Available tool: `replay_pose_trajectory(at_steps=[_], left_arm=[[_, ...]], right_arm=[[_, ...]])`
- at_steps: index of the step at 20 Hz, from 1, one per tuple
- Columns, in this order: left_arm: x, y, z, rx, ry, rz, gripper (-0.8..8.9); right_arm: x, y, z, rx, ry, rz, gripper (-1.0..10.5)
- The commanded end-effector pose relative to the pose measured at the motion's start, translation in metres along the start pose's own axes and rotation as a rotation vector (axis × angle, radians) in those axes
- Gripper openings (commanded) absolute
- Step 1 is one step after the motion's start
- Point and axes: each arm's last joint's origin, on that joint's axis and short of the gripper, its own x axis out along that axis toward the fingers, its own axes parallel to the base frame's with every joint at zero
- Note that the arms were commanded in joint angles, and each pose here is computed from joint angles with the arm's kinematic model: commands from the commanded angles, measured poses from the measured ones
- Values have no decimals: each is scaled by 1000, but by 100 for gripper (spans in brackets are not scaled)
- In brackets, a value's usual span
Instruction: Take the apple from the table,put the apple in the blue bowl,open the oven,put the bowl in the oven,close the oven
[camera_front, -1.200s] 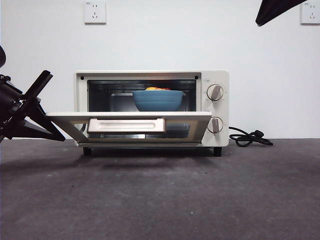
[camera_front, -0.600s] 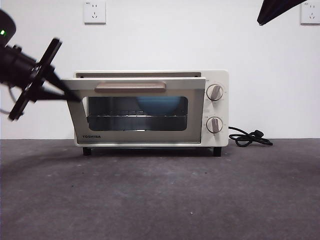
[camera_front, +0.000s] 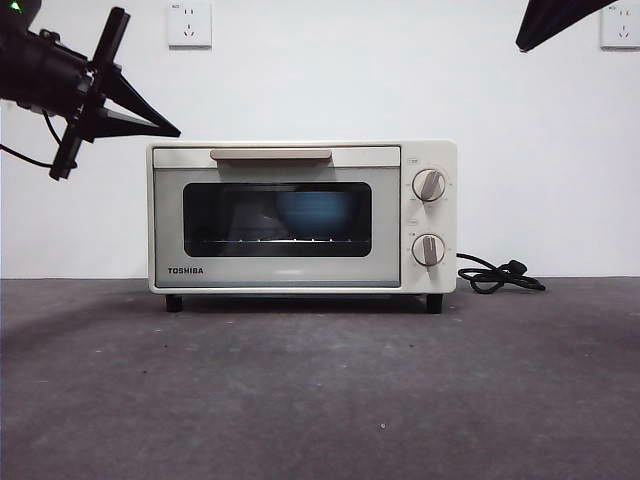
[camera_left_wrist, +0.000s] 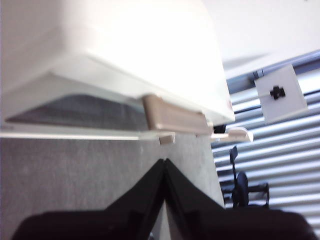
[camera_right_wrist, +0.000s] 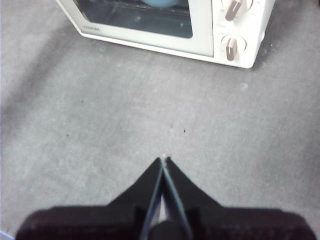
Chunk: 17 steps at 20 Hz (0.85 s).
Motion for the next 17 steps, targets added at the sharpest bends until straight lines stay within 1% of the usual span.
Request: replay_pose_trajectory(at_steps=[1,2,4,5,7,9,11,13,17], left_arm=[[-15,-22,-9,185,18,2,-6],[-23,-31,-13,240,19,19,-5],[-47,-56,-27,368,5,97,-5],[-62,-71,-37,442,-10,145,-4],[-92,-100,-57,574,-43,193,-4],[-120,-126,-80,645,-94,211,-4],[-143,-148,-100,705,-151,186,-4],[-161,-164,-117,771,-211,162,-4],[-182,-181,-138,860,-281,138,-4]], right_arm=[[2,0,-3,4,10,-3,1],[2,0,-3,4,9,-2,1],[2,0,-2,3,8,-2,1],[1,0,-2,3,7,-2,1],[1,0,-2,3,5,-1,1],[1,0,-2,3,5,-1,1],[1,0,-2,3,5,-1,1],[1,0,-2,3,5,-1,1],[1,0,-2,3,5,-1,1]])
